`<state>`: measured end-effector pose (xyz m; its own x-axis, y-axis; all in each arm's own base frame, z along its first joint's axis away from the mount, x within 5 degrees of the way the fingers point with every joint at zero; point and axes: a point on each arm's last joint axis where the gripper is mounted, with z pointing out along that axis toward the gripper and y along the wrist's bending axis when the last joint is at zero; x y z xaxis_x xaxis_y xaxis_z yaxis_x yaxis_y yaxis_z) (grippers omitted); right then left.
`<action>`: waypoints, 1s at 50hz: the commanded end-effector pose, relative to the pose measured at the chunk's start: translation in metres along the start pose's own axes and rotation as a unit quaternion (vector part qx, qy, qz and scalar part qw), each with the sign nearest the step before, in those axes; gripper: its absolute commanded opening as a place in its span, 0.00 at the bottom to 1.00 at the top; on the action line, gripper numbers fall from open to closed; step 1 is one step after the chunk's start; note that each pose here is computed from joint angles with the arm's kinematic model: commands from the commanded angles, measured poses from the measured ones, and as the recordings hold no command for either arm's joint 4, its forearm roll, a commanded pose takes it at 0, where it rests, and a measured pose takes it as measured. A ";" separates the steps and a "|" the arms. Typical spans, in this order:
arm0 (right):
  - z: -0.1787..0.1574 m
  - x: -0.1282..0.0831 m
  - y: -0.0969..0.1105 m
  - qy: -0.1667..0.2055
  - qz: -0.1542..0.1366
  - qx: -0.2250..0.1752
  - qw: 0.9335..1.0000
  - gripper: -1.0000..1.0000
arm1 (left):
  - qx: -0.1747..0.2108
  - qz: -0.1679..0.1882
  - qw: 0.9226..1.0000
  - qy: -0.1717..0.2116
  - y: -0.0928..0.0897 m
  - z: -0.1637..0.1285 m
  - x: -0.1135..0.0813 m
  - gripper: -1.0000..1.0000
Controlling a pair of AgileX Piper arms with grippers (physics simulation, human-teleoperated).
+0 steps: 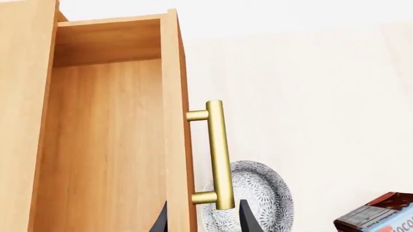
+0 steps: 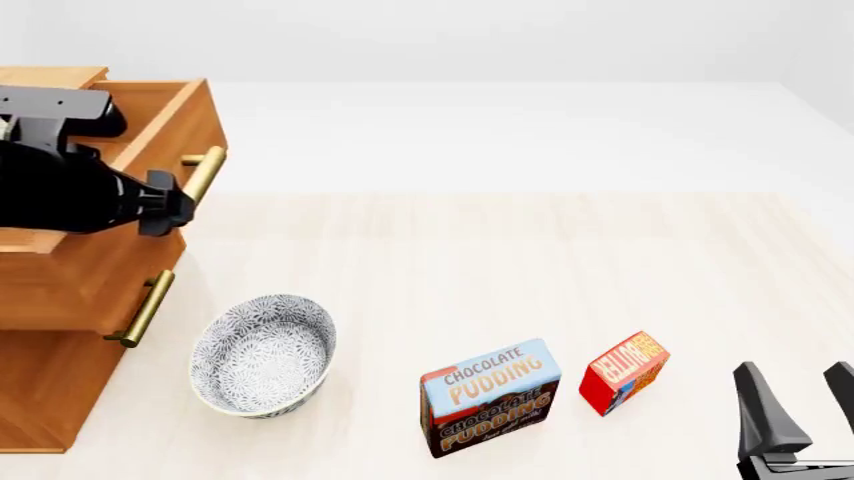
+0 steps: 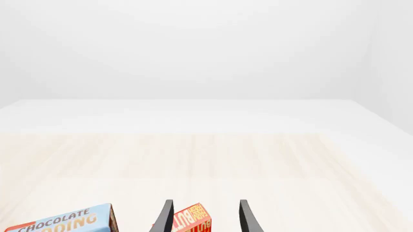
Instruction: Put the butter at the back in the top drawer of the cabinet and close it.
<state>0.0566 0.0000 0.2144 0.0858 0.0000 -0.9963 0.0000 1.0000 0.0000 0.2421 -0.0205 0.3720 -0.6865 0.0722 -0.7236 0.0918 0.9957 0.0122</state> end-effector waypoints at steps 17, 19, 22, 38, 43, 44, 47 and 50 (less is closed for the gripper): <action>0.000 0.000 0.000 0.000 0.000 0.000 1.000 1.00 | 0.024 0.007 1.000 0.001 -0.016 0.004 -0.003 1.00; 0.000 0.000 0.000 0.000 0.000 0.000 1.000 1.00 | 0.026 0.008 1.000 0.002 -0.017 0.005 -0.002 1.00; 0.000 0.000 0.000 0.000 0.000 0.000 1.000 1.00 | 0.028 0.009 1.000 0.003 -0.018 0.006 -0.002 1.00; 0.000 0.000 0.000 0.000 0.000 0.000 1.000 1.00 | 0.042 0.015 0.999 0.007 -0.029 0.014 -0.002 1.00; 0.000 0.000 0.000 0.000 0.000 0.000 1.000 1.00 | 0.044 0.017 0.999 0.007 -0.031 0.013 -0.002 1.00; 0.000 0.000 0.000 0.000 0.000 0.000 1.000 1.00 | 0.045 0.017 0.999 0.007 -0.031 0.013 -0.003 1.00; 0.000 0.000 0.000 0.000 0.000 0.000 1.000 1.00 | 0.047 0.018 0.999 0.008 -0.033 0.014 -0.002 1.00; 0.000 0.000 0.000 0.000 0.000 0.000 1.000 1.00 | 0.050 0.019 0.999 0.008 -0.035 0.015 -0.002 1.00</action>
<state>0.0566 0.0000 0.2144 0.0858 0.0000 -0.9963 0.0000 1.0000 0.0000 0.2449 -0.0473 0.3723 -0.6751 0.0857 -0.7327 0.1582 0.9869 -0.0303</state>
